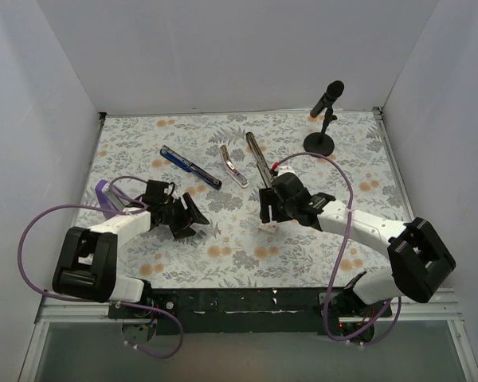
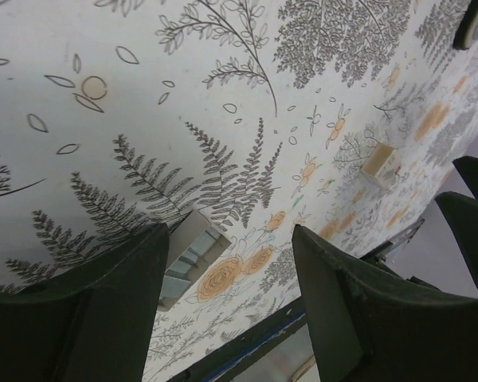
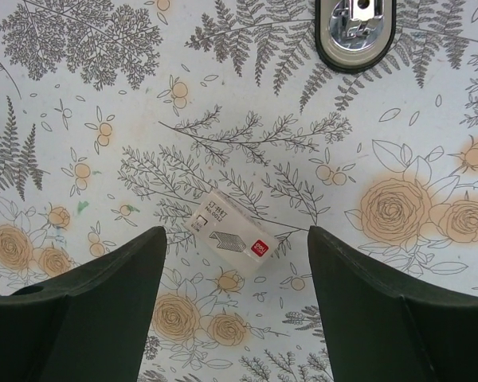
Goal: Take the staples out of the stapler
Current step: Adjust the staple box at the center of the board.
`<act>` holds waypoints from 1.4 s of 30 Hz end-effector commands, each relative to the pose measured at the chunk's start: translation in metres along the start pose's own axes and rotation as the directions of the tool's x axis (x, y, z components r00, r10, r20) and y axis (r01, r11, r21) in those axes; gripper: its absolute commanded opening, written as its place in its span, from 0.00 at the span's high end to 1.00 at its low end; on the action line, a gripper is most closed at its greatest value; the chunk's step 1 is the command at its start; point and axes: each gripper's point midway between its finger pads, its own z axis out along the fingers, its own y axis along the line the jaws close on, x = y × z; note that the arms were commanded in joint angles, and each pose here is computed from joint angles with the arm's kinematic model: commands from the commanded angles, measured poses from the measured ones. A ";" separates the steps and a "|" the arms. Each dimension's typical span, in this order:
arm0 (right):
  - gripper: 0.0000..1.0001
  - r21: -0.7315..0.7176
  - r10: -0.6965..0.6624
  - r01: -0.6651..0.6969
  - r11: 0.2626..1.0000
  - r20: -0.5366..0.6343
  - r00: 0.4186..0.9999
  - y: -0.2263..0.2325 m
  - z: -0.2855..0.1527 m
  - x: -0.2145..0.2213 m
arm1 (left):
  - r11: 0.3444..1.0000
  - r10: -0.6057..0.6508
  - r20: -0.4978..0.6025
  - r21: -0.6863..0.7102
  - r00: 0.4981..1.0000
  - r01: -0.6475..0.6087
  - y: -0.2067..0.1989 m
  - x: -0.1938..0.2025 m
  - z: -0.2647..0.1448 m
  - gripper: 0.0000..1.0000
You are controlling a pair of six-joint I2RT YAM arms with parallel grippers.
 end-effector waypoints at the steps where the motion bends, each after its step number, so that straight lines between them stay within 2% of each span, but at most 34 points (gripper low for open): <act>1: 0.20 -0.064 0.071 -0.067 0.996 0.051 0.996 0.008 0.007 -0.003 | 0.995 0.010 -0.051 0.097 0.999 -0.005 -0.012 0.013 0.007 0.36; 11: 0.21 -0.112 0.113 -0.112 0.987 0.002 0.994 0.015 0.014 0.013 | 0.980 -0.013 -0.076 0.197 0.997 0.028 -0.029 0.028 0.000 0.39; 14: 0.22 -0.162 0.095 -0.098 0.982 -0.023 0.995 0.025 0.018 0.017 | 0.971 0.017 0.028 0.239 0.999 -0.023 -0.051 0.009 -0.018 0.37; 18: 0.23 -0.171 0.108 -0.114 0.979 -0.044 0.993 0.030 0.021 0.017 | 0.986 0.041 0.165 0.155 0.985 -0.067 -0.063 -0.026 -0.037 0.33; 23: 0.23 -0.144 0.101 -0.104 0.984 -0.030 0.994 0.029 0.019 0.012 | 0.993 0.073 0.211 0.070 0.975 -0.090 -0.067 -0.053 -0.047 0.33; 25: 0.23 -0.175 0.077 -0.075 0.982 0.007 0.997 0.034 0.013 0.000 | 0.994 0.076 0.232 0.063 0.970 -0.093 -0.070 -0.062 -0.050 0.33; 26: 0.23 -0.212 0.049 -0.043 0.976 0.021 0.999 0.042 0.010 -0.003 | 0.993 0.080 0.234 0.061 0.969 -0.097 -0.070 -0.063 -0.051 0.33; 27: 0.23 -0.253 -0.044 0.059 0.966 0.064 0.997 0.048 0.005 -0.009 | 0.993 0.076 0.248 0.065 0.966 -0.094 -0.072 -0.068 -0.055 0.33; 29: 0.23 -0.385 -0.166 0.198 0.901 0.115 0.979 0.077 -0.003 -0.013 | 0.994 0.077 0.272 0.060 0.959 -0.096 -0.073 -0.076 -0.065 0.34; 31: 0.22 -0.435 -0.311 0.342 0.833 0.144 0.939 0.097 -0.002 -0.014 | 0.993 0.062 0.338 0.077 0.939 -0.093 -0.081 -0.097 -0.086 0.34; 33: 0.23 -0.463 -0.403 0.426 0.778 0.153 0.902 0.111 0.008 -0.007 | 0.991 0.038 0.418 0.100 0.908 -0.088 -0.086 -0.117 -0.116 0.30; 34: 0.25 -0.477 -0.494 0.523 0.706 0.199 0.847 0.125 0.007 -0.001 | 0.988 0.039 0.464 0.113 0.885 -0.103 -0.095 -0.128 -0.133 0.28; 36: 0.26 -0.507 -0.580 0.638 0.579 0.294 0.760 0.152 0.007 0.003 | 0.995 0.044 0.566 0.052 0.824 -0.089 -0.092 -0.149 -0.161 0.23; 37: 0.26 -0.561 -0.602 0.669 0.487 0.339 0.723 0.170 0.000 0.015 | 0.996 0.050 0.600 0.027 0.799 -0.083 -0.092 -0.155 -0.170 0.20; 38: 0.26 -0.552 -0.638 0.730 0.403 0.402 0.657 0.178 0.001 0.017 | 0.996 0.054 0.628 0.016 0.776 -0.082 -0.096 -0.160 -0.181 0.17; 39: 0.26 -0.548 -0.651 0.757 0.357 0.435 0.622 0.186 0.007 0.020 | 0.997 0.056 0.644 0.000 0.763 -0.073 -0.093 -0.165 -0.185 0.15; 41: 0.26 -0.527 -0.684 0.813 0.246 0.500 0.531 0.200 0.009 0.026 | 0.997 0.055 0.632 0.004 0.773 -0.075 -0.096 -0.165 -0.185 0.03; 42: 0.26 -0.529 -0.696 0.821 0.214 0.507 0.508 0.206 0.014 0.026 | 0.999 0.036 0.629 0.002 0.777 -0.047 -0.087 -0.170 -0.184 0.02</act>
